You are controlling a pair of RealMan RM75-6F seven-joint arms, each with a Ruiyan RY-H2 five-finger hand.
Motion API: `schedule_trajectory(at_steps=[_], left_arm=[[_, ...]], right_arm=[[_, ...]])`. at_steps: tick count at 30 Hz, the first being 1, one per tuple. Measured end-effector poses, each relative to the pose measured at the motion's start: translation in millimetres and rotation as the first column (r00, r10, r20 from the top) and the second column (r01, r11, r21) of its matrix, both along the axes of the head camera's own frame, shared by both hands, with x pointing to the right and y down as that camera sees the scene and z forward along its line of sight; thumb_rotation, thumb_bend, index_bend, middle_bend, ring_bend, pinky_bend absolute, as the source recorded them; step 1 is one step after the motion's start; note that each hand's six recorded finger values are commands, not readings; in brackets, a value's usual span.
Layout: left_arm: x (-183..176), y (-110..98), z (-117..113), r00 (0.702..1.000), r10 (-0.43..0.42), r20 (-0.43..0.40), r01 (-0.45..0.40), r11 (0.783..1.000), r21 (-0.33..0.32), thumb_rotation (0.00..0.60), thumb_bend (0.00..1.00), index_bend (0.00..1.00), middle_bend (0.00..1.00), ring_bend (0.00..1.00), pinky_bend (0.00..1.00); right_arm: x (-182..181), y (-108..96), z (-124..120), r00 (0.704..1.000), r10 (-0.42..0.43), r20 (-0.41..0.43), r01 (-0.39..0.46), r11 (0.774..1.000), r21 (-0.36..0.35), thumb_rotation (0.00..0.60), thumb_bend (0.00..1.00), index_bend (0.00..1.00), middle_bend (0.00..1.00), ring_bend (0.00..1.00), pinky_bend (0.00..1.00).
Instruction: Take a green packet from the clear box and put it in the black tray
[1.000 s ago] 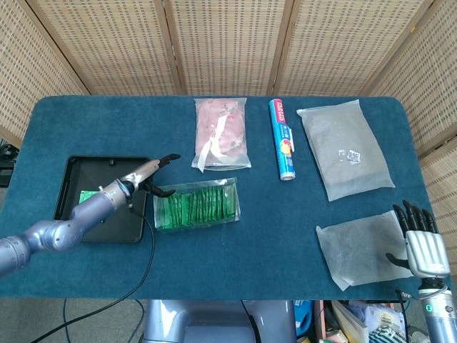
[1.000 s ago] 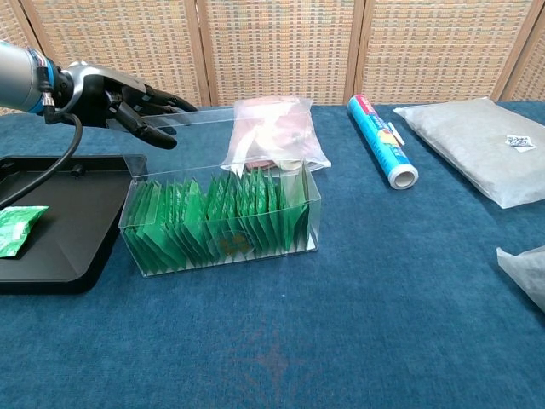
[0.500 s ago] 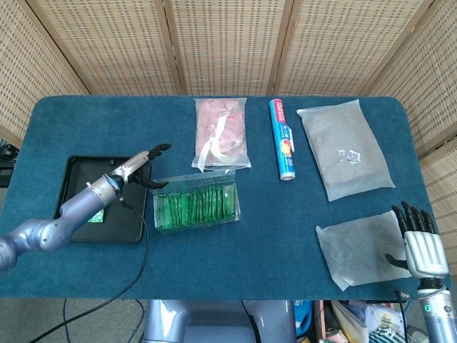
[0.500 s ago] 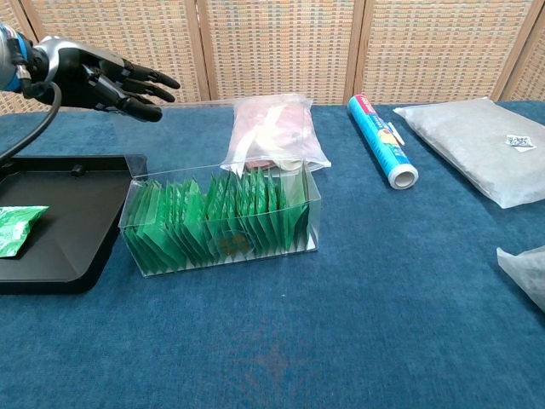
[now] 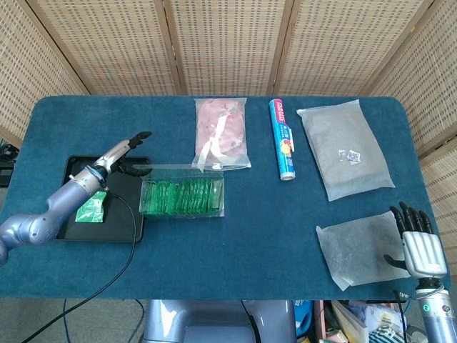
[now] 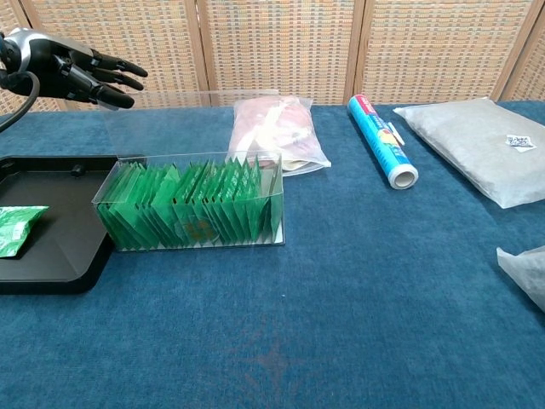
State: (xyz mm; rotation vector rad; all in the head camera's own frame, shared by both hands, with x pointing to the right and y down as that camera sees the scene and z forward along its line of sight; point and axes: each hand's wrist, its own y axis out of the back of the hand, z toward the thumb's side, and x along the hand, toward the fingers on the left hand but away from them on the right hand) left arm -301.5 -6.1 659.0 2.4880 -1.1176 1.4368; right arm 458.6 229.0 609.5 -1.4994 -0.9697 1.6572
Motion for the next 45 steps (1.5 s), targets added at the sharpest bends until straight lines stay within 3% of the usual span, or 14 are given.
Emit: schedule_trajectory(at_steps=[20, 34, 45], left_arm=[[-20, -10, 7, 0.997, -0.075, 0.005, 0.075, 0.997, 0.012, 0.600, 0.37, 0.00, 0.00, 0.00, 0.00], [-31, -16, 33, 0.990, -0.137, 0.035, 0.138, 0.990, -0.001, 0.600, 0.37, 0.00, 0.00, 0.00, 0.00], [-37, -21, 27, 0.992, -0.105, 0.066, 0.101, 0.994, 0.051, 0.600, 0.37, 0.00, 0.00, 0.00, 0.00]], right_arm=[[0, 1, 4, 1.000, 0.000, -0.001, 0.000, 1.000, -0.014, 0.600, 0.00, 0.00, 0.00, 0.00, 0.00], [0, 2, 7, 1.000, 0.002, -0.008, -0.002, 1.000, -0.023, 0.600, 0.00, 0.00, 0.00, 0.00, 0.00], [1, 2, 9, 1.000, 0.002, -0.009, -0.002, 1.000, -0.030, 0.600, 0.00, 0.00, 0.00, 0.00, 0.00]])
